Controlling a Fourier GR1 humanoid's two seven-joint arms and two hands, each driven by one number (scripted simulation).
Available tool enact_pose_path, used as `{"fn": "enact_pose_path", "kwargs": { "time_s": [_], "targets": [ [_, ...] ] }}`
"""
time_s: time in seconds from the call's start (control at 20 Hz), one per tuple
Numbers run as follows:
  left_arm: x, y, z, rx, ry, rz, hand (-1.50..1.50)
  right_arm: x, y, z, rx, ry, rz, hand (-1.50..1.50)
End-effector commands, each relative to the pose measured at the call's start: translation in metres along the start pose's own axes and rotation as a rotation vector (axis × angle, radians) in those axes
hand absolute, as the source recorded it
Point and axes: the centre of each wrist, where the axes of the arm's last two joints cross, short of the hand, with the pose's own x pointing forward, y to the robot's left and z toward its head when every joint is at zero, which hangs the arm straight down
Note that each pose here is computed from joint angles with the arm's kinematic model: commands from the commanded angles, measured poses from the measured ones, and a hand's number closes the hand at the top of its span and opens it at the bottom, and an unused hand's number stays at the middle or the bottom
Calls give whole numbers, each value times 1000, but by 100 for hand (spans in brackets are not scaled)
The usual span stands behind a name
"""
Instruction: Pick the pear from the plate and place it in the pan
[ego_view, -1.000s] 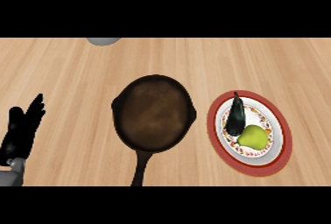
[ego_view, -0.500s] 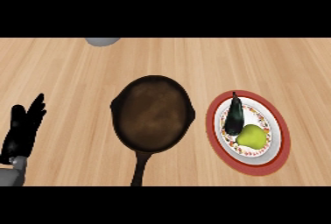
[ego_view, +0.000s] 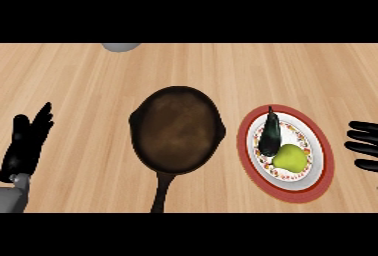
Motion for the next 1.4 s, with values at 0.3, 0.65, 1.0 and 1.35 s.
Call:
{"fn": "enact_pose_path", "kwargs": {
  "time_s": [0.3, 0.65, 1.0, 1.35],
  "targets": [
    [-8, 4, -7, -16, -1, -13, 0, -32, 49, 8, 22, -126, 111, -150],
    [-1, -1, -9, 1, -4, -5, 0, -41, 66, 9, 65, -112, 157, -150],
    [-14, -19, 9, -20, 12, -13, 0, -37, 94, 5, 64, -126, 150, -150],
    [-5, 0, -2, -1, -5, 1, 0, -40, 105, 0, 57, -130, 149, -150]
  ]
}}
